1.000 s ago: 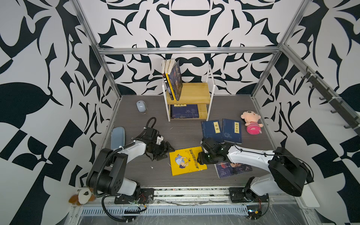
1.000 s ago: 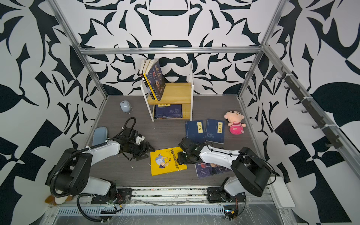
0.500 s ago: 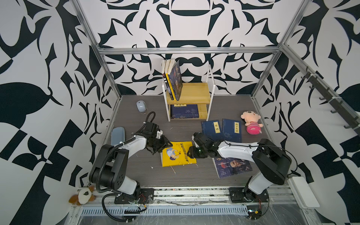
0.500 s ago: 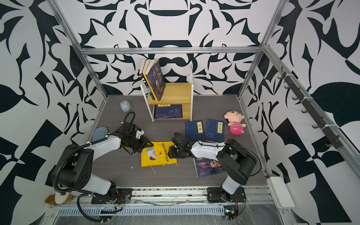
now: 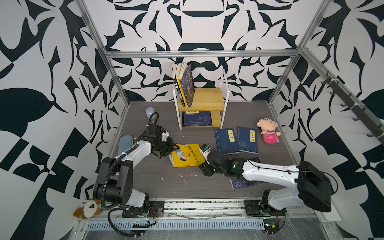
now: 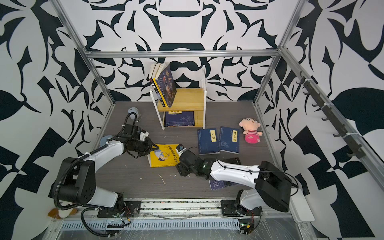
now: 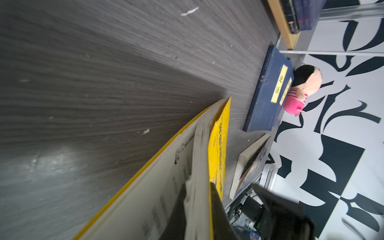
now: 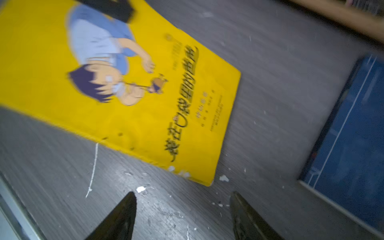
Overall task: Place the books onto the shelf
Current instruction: 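Lift the yellow book's edge with the left gripper while the right grips it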
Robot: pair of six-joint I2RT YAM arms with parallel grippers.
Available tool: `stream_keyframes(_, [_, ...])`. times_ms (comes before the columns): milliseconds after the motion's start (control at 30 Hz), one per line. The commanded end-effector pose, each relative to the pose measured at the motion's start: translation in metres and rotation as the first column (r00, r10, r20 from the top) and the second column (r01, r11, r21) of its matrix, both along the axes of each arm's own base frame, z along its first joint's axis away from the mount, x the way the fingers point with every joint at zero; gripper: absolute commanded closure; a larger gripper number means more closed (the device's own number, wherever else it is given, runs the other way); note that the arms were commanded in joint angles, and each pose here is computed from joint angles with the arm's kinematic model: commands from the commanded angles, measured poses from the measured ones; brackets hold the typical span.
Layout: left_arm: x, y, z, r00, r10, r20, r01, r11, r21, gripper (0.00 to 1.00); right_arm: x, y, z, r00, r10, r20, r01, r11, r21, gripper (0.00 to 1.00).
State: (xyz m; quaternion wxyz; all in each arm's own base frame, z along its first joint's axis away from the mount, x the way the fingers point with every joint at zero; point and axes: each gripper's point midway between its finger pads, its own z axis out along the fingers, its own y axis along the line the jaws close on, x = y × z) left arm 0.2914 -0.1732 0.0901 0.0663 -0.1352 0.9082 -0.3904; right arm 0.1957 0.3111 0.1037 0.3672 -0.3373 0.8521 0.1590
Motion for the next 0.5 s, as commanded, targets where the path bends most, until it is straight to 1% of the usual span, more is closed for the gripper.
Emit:
stream_keyframes(0, [-0.002, -0.005, 0.017, 1.0, -0.016, 0.003, 0.017, 0.999, -0.045, 1.0, 0.004, 0.012, 0.03, 0.926, 0.129, 0.356, -0.11, 0.991, -0.071, 0.28])
stream_keyframes(33, [-0.001, -0.004, 0.018, 1.0, -0.014, 0.007, 0.015, 0.999, -0.046, 1.0, 0.001, 0.016, 0.034, 0.902, 0.15, 0.405, -0.129, 0.989, -0.078, 0.29])
stream_keyframes(100, [-0.002, -0.004, 0.017, 1.0, -0.015, 0.0, 0.015, 0.999, -0.047, 1.0, -0.001, 0.025, 0.036, 0.859, 0.194, 0.473, -0.152, 0.98, -0.126, 0.29])
stream_keyframes(267, [-0.003, -0.005, 0.016, 1.0, -0.017, -0.009, 0.017, 0.998, -0.053, 1.0, 0.009, 0.047, 0.025, 0.8, 0.261, 0.541, -0.129, 0.954, -0.271, 0.32])
stream_keyframes(400, [-0.004, -0.006, 0.015, 1.0, -0.021, -0.012, 0.02, 0.998, -0.057, 1.0, 0.017, 0.067, 0.024, 0.767, 0.254, 0.589, -0.116, 0.958, -0.262, 0.36])
stream_keyframes(467, [-0.005, -0.006, 0.014, 1.0, -0.023, -0.016, 0.022, 0.998, -0.06, 1.0, 0.021, 0.073, 0.02, 0.758, 0.252, 0.601, -0.1, 0.956, -0.275, 0.39])
